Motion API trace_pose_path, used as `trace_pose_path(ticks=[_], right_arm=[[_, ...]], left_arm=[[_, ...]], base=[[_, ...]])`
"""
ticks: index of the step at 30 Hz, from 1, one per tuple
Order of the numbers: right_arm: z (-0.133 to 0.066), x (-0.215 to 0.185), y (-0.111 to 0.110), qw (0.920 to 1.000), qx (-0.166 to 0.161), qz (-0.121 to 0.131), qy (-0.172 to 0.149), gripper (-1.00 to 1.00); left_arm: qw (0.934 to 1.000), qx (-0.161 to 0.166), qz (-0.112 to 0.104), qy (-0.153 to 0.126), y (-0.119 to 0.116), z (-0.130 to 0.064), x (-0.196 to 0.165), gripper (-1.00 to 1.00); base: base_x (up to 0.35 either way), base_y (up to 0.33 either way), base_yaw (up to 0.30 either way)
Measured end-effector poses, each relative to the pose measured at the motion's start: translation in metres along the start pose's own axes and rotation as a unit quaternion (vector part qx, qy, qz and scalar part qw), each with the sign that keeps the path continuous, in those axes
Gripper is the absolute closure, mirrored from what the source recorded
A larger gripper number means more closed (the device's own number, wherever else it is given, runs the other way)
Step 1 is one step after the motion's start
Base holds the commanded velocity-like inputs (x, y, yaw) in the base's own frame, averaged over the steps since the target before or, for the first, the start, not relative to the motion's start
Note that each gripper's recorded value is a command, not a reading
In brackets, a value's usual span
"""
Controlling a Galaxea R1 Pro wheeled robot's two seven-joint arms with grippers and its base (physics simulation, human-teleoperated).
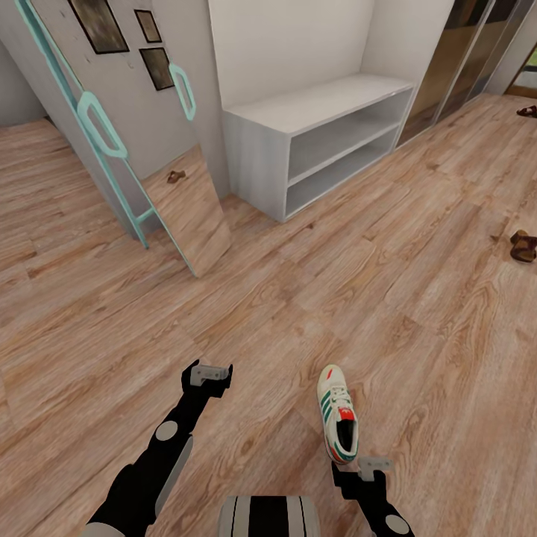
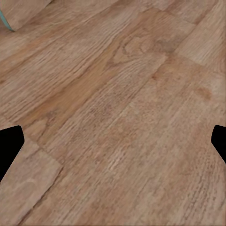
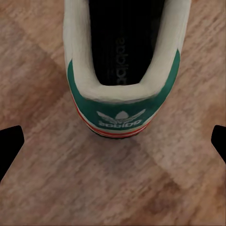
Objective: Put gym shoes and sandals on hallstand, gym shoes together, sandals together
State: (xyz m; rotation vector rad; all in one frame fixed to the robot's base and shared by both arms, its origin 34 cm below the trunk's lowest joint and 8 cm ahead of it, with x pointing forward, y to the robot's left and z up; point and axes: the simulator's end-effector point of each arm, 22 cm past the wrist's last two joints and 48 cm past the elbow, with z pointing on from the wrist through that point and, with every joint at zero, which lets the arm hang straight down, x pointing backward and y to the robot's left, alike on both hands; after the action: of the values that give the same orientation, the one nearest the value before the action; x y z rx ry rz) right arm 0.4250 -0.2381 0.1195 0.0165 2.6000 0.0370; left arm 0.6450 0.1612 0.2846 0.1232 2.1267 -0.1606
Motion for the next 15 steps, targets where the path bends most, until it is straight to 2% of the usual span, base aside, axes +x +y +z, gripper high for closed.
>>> trace_pose_path(ticks=[6, 15], right_arm=[[0.000, 0.000, 0.000, 1.0000, 0.000, 0.000, 0.000, -1.00], [0.005, 0.024, -0.001, 0.9997, 0.001, 0.001, 0.023, -1.00]], left_arm=[[1.0000, 0.000, 0.000, 0.000, 0.000, 0.000, 0.000, -1.00], [0.9997, 0.001, -0.004, 0.023, 0.000, 0.005, 0.029, -1.00]], base=[[0.011, 0.000, 0.000], [0.001, 0.000, 0.000]])
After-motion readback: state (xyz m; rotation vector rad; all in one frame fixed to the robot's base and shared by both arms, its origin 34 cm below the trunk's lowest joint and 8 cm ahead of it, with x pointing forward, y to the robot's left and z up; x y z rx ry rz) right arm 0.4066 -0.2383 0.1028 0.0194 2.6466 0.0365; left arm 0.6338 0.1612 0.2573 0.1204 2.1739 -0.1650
